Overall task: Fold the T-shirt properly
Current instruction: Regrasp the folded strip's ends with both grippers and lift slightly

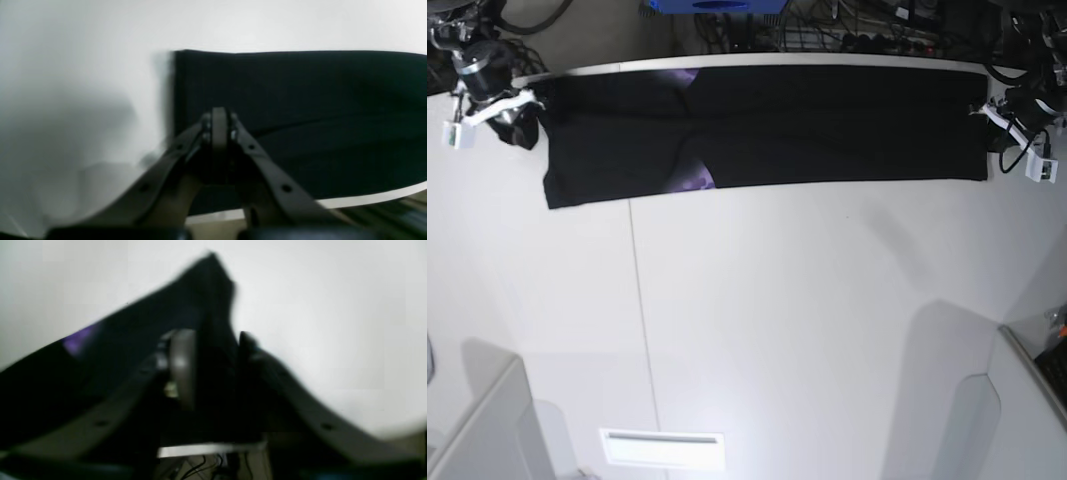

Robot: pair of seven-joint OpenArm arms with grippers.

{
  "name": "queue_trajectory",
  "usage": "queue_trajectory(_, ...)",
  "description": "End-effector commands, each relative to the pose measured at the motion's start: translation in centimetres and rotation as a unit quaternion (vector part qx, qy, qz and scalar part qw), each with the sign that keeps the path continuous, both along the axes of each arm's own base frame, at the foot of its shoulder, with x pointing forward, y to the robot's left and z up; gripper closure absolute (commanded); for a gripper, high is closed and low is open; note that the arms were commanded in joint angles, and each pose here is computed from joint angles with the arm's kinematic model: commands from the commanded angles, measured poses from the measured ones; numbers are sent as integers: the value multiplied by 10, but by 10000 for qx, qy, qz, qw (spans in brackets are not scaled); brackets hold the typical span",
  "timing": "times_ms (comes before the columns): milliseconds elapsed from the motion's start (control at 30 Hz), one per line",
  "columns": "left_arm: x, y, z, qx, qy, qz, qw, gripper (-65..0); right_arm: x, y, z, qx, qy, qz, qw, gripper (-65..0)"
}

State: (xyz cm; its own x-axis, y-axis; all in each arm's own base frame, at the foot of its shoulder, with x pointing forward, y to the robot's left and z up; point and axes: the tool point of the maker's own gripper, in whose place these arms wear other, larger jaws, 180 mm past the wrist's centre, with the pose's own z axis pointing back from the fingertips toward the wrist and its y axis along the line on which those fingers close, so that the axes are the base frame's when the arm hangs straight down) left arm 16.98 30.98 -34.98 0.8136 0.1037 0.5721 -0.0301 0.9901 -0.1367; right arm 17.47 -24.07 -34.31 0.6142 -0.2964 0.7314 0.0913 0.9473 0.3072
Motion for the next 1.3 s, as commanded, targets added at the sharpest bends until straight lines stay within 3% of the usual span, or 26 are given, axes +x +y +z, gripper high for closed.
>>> queue_trajectory(0,2,2,3,-5,-67,28,10000,0,8,2,11,-68,-242,188,9995,-53)
queue_trajectory(33,0,1,0,-60,-37,55,10000,0,11,6,9,-48,-231,305,9993,0)
queue_trajectory(233,-2,1,-29,-215,273,261,9991,0,18,3,-36,406,423,231,9980,0)
queue_trajectory(433,-6,8,-55,13,685,389,9969,0,19,-12,-65,-244,955,66,9951,0)
queue_trajectory(567,-2,1,-61,98,785,219,9966,0,21,-19,-79,-392,1047,-52,9937,0)
queue_trajectory(733,8,-4,-42,137,478,116,9987,0,20,-23,-60,-689,842,-11,9941,0)
queue_trajectory(900,16,0,-5,150,-120,225,9996,0,25,-7,-12,-1104,319,110,9933,0)
queue_trajectory(1067,14,-5,-17,82,39,198,9998,0,28,34,-30,-822,513,697,9929,0)
queue_trajectory(1267,-5,3,-51,34,603,383,9974,0,24,37,-67,-403,919,628,9930,0)
